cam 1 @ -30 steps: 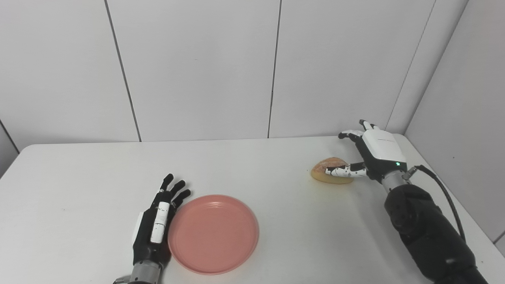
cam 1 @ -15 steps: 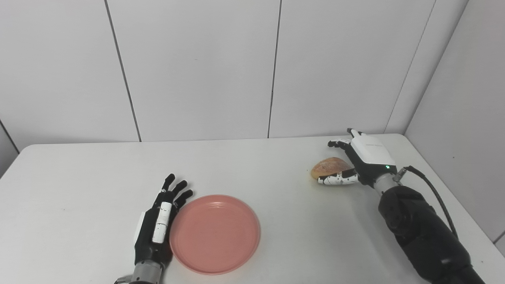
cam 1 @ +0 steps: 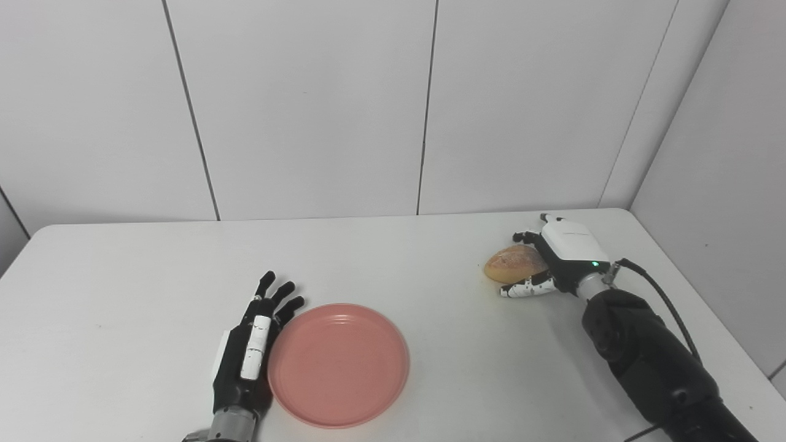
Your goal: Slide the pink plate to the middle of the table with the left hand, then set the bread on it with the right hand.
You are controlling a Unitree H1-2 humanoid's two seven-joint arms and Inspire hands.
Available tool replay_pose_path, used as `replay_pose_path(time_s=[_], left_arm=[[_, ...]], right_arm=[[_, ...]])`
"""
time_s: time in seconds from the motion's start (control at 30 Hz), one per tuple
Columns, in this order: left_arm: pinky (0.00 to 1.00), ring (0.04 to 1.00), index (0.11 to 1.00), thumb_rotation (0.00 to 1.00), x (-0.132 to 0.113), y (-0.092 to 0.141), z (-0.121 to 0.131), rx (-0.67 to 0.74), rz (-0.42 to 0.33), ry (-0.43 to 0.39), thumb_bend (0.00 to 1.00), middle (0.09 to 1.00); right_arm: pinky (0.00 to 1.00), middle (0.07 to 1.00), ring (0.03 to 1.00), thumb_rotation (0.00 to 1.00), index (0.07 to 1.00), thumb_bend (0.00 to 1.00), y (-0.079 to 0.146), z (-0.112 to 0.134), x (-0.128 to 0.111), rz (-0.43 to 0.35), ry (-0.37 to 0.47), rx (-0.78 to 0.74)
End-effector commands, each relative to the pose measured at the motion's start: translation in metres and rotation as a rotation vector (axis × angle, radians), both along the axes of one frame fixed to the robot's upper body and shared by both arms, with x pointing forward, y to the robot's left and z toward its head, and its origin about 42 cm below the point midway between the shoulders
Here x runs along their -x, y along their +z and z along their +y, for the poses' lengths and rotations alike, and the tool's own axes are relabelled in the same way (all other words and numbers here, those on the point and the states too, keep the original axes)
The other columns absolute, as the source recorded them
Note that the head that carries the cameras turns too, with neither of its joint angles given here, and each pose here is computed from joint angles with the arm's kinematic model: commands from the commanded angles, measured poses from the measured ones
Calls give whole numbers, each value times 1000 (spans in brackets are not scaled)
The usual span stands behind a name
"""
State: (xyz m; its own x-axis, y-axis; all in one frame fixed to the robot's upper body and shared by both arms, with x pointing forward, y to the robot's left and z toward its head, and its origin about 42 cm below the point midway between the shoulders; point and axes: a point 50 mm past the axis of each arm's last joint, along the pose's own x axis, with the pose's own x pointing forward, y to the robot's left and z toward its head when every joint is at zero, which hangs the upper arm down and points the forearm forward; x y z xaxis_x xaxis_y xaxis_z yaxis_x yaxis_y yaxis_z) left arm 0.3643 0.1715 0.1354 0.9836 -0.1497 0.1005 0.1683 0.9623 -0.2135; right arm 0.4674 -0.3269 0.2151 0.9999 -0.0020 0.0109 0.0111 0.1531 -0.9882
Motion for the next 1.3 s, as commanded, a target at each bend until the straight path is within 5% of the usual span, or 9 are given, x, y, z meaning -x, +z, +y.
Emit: replay_pose_path(time_s=[0.0, 0.43, 0.57, 0.67, 0.73, 0.8, 1.03, 1.27], left_arm=[[928, 823, 931, 807, 5, -7, -6, -5, 39, -10, 865, 881], [932, 816, 926, 804, 5, -6, -6, 0, 44, -8, 872, 882], [927, 814, 924, 801, 5, -6, -6, 1, 46, -3, 865, 876], [930, 815, 919, 801, 6, -5, -6, 2, 50, -7, 863, 878], [932, 818, 919, 801, 6, -5, -5, 2, 51, -7, 865, 880], [929, 814, 917, 800, 6, -6, -5, 1, 51, -6, 866, 878], [913, 809, 920, 794, 6, -6, -6, 0, 57, -5, 872, 876], [923, 815, 920, 795, 6, -6, -6, 2, 57, -8, 867, 877]], right_arm=[[1000, 784, 995, 493, 767, 1000, 34, -4, -13, -109, 10, 37], [1000, 776, 996, 469, 761, 1000, 32, -4, -16, -117, 16, 59], [1000, 688, 901, 389, 727, 990, 31, -4, -13, -138, 8, 44], [1000, 569, 775, 233, 645, 921, 30, -4, -11, -185, -21, -38], [1000, 482, 715, 66, 561, 629, 29, -5, -11, -205, -36, -73], [995, 469, 681, 13, 512, 547, 27, -7, -10, -223, -42, -78], [886, 488, 634, 3, 478, 532, 27, -9, -9, -221, -46, -61], [914, 502, 677, 2, 465, 531, 28, -9, -8, -189, -52, -68]])
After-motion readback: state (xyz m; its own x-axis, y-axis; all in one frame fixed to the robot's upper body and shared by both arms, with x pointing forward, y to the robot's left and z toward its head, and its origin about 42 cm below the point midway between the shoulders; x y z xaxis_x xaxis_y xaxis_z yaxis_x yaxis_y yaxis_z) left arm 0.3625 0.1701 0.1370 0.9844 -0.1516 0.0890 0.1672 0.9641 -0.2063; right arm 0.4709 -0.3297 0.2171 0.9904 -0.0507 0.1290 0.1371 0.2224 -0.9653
